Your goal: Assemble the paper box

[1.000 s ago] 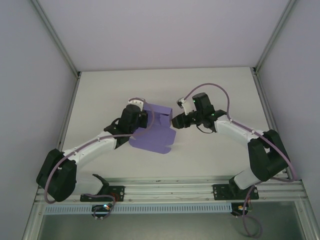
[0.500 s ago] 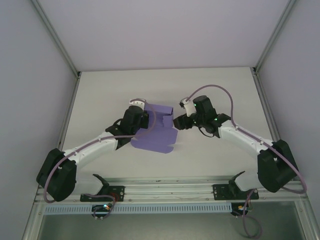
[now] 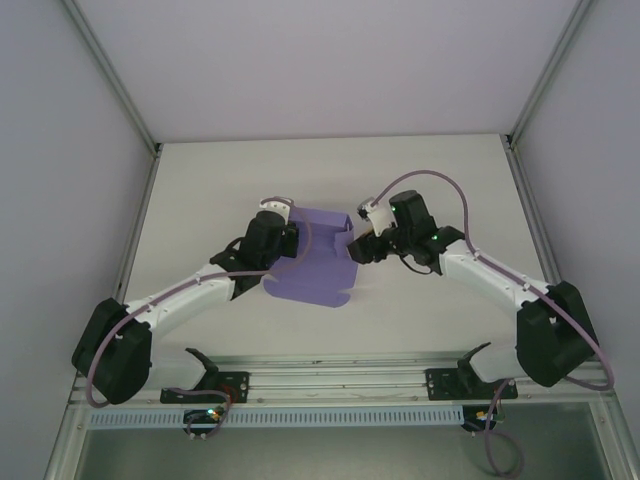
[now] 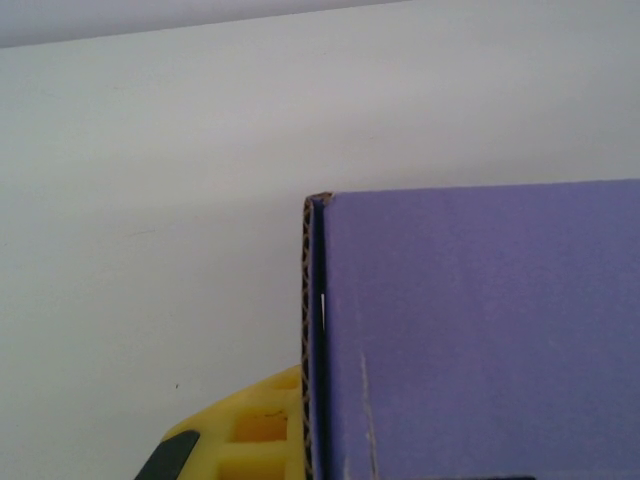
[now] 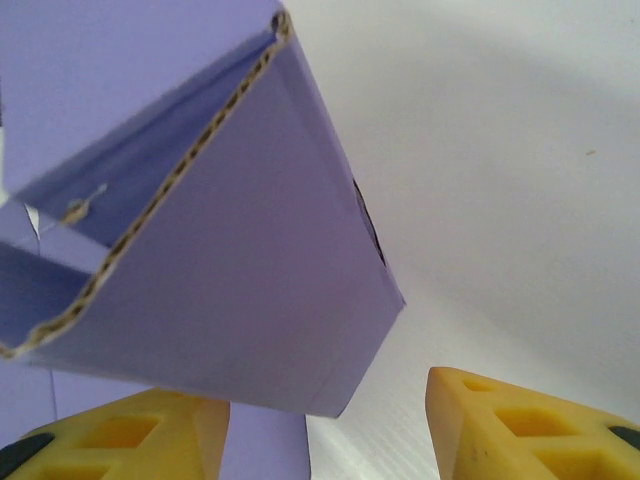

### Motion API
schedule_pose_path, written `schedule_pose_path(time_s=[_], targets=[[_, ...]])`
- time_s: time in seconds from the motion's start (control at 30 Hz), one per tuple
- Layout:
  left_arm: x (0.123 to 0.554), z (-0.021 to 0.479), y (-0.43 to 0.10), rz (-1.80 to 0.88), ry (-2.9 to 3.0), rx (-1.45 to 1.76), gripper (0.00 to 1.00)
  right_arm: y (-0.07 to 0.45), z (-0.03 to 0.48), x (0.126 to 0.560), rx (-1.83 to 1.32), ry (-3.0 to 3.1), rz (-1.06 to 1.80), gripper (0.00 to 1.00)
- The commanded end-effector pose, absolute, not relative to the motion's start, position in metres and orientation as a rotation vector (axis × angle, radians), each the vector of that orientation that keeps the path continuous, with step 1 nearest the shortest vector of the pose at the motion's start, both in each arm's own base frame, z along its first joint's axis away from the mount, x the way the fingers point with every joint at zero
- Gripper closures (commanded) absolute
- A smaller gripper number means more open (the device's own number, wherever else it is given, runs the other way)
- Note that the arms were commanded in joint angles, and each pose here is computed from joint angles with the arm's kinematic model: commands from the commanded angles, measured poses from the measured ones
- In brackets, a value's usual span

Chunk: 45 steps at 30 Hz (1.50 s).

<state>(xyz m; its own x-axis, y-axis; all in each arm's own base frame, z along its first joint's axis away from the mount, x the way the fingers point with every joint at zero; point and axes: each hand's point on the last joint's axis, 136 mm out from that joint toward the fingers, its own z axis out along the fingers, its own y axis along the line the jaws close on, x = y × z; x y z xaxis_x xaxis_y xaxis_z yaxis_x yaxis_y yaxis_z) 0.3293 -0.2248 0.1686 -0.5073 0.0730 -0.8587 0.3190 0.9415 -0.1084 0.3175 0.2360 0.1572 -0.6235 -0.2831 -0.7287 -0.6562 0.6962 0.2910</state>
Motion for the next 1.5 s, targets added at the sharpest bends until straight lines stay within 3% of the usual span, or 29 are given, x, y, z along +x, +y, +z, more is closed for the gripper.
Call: schedule_pose_path(time_s=[0.0, 0.27, 0.47, 0.57, 0.8, 0.97, 1.17, 1.37, 1.47], targets=[[0.332, 0.191, -0.231, -0.352, 2.043, 0.253, 1.0, 0.249, 0.175, 0.337, -0.666, 2.167, 0.731, 0.46], [0.333, 0.189, -0.234, -0.35, 2.041, 0.218, 1.0, 0.232, 0.178, 0.382, -0.243, 2.14, 0.478, 0.49], [0.335, 0.185, -0.239, -0.336, 2.054, 0.203, 1.0, 0.219, 0.187, 0.397, 0.001, 2.038, 0.349, 0.61], [0.334, 0.183, -0.243, -0.347, 2.059, 0.2, 1.0, 0.219, 0.185, 0.403, 0.038, 2.022, 0.304, 0.6], [0.333, 0.185, -0.248, -0.364, 2.065, 0.182, 1.0, 0.22, 0.174, 0.412, 0.048, 2.04, 0.233, 0.85], [0.339, 0.184, -0.231, -0.3, 2.092, -0.015, 1.0, 0.192, 0.17, 0.411, 0.215, 2.008, -0.009, 0.99], [0.343, 0.178, -0.211, -0.208, 2.126, -0.167, 1.0, 0.163, 0.163, 0.407, 0.335, 1.985, -0.177, 1.0], [0.342, 0.176, -0.214, -0.21, 2.153, -0.151, 1.0, 0.16, 0.165, 0.41, 0.195, 1.993, -0.302, 1.0], [0.344, 0.178, -0.22, -0.251, 2.141, -0.119, 1.0, 0.18, 0.165, 0.411, 0.099, 2.01, -0.091, 0.86]])
